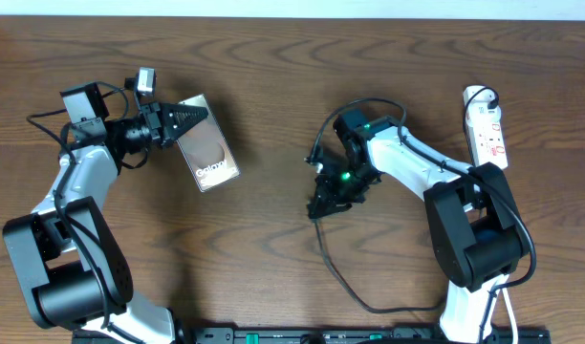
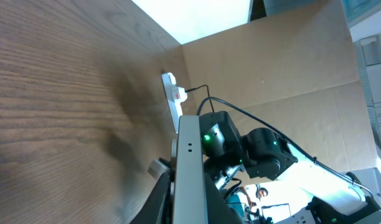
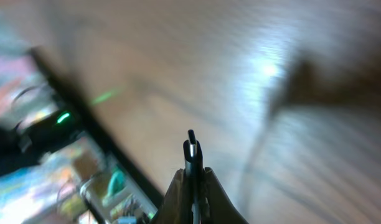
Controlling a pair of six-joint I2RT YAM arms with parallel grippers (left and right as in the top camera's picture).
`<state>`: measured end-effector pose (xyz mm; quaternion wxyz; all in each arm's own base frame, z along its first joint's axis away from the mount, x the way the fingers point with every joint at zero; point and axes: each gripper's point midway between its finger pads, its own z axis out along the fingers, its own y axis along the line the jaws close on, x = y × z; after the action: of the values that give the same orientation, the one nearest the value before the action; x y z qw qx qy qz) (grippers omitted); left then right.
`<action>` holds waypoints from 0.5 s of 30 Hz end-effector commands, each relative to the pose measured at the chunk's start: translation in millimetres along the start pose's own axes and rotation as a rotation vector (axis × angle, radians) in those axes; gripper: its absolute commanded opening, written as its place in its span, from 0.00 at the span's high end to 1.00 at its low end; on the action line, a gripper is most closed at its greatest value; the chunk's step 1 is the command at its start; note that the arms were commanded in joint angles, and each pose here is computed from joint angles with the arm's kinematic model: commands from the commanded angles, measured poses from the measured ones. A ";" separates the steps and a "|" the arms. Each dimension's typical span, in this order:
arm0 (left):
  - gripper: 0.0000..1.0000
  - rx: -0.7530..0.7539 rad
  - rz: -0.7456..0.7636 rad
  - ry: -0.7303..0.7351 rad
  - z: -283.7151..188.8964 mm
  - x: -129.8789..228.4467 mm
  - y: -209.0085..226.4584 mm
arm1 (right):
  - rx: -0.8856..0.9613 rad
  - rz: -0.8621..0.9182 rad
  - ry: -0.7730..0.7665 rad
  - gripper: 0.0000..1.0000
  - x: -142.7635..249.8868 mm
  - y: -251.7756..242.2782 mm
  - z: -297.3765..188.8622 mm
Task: Plug charger to phone and switch on socket
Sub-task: 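Close the right gripper on the cable plug and lift it, then carry the plug with the right gripper toward the phone's bottom port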
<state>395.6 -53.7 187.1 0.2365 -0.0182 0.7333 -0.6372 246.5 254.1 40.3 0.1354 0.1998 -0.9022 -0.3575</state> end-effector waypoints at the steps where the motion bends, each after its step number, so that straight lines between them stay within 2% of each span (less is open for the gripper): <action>1: 0.93 0.045 -0.002 0.018 -1.5 3.8 -5.5 | -0.219 -0.237 -0.023 0.99 -2.2 37.6 0.4; 11: 0.93 0.045 -0.039 0.024 -0.2 7.3 -4.6 | -0.287 -0.414 -0.096 0.99 -22.6 68.6 14.2; 15: 0.93 0.045 -0.047 0.025 -0.2 7.9 -4.4 | -0.435 -0.646 -0.150 0.99 -21.9 102.9 13.3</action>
<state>392.8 -54.5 184.6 0.2216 -0.0324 0.7338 -0.6414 247.2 321.0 78.3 0.0142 0.3671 -0.7792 -0.5079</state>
